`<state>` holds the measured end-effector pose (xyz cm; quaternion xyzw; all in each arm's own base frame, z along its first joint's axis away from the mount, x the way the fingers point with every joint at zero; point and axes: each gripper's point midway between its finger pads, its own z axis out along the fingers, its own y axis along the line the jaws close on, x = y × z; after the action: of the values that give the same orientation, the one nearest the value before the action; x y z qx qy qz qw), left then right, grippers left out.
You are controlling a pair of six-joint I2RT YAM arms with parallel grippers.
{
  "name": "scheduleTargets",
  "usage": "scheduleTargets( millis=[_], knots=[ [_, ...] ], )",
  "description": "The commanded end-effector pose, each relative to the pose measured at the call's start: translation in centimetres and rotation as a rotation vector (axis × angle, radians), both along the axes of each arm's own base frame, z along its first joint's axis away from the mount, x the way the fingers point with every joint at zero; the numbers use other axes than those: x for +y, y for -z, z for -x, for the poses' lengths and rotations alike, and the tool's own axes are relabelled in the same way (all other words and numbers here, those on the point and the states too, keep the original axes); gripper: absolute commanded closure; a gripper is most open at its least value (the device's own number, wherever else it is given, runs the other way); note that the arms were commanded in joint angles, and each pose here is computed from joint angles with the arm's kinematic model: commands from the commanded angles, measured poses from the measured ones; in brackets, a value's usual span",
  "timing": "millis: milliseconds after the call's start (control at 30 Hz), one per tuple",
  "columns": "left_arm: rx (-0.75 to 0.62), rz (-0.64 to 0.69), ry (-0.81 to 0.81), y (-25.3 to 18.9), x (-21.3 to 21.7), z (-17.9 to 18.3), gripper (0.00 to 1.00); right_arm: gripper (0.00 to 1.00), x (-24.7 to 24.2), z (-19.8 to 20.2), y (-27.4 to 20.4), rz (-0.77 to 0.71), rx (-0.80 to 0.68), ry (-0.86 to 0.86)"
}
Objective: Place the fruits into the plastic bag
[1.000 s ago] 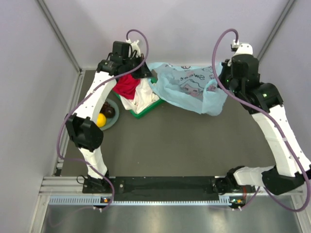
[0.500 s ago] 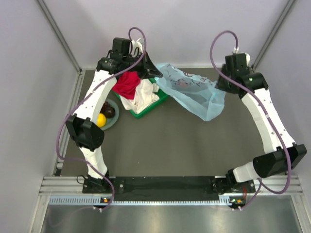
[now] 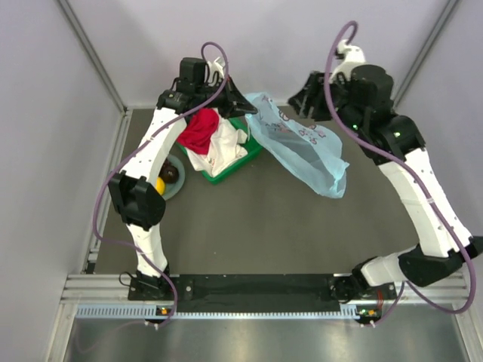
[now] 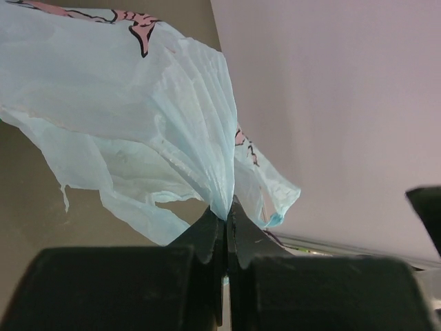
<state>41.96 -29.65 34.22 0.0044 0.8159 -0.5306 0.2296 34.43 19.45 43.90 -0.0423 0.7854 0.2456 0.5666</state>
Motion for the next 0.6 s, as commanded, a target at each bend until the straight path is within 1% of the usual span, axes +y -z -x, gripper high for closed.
scheduleTargets(
  millis=[0,67,100,133,267,300,367,433,467,500,567],
  knots=[
    [-0.072,0.038,-0.004,-2.1,-0.3,-0.3,1.00,0.40,7.9,1.1,2.4,-0.050,0.072,-0.293],
    [-0.073,0.039,-0.003,-2.1,-0.4,-0.3,1.00,0.40,9.2,0.4,4.8,-0.066,0.156,-0.301],
    [-0.074,0.042,0.001,-2.2,-0.4,-0.2,1.00,0.40,9.0,-0.3,6.4,-0.052,0.195,-0.261],
    [-0.074,0.044,0.004,-2.2,-0.4,-0.1,1.00,0.42,9.1,-0.9,8.6,-0.030,0.253,-0.236],
    [-0.092,0.053,0.005,-2.6,-0.4,-0.2,1.00,0.44,7.2,-2.7,13.9,0.085,0.368,-0.085],
    [-0.098,0.055,0.006,-2.8,-0.4,-0.1,1.00,0.45,6.0,-3.5,14.9,0.115,0.371,-0.008],
    [-0.102,0.058,0.011,-2.9,-0.4,-0.1,1.00,0.47,5.4,-4.2,15.1,0.102,0.351,0.045],
    [-0.098,0.062,0.015,-2.9,-0.4,0.0,1.00,0.53,4.2,-4.9,16.5,0.121,0.360,0.107],
    [-0.102,0.064,0.018,-3.1,-0.4,0.1,1.00,0.54,3.5,-5.2,17.6,0.156,0.382,0.141],
    [-0.105,0.069,0.020,-3.3,-0.5,0.1,1.00,0.54,1.9,-6.0,18.0,0.189,0.380,0.217],
    [-0.115,0.076,0.032,-3.6,-0.5,0.4,1.00,0.54,-0.1,-6.8,19.2,0.245,0.391,0.293]
  ],
)
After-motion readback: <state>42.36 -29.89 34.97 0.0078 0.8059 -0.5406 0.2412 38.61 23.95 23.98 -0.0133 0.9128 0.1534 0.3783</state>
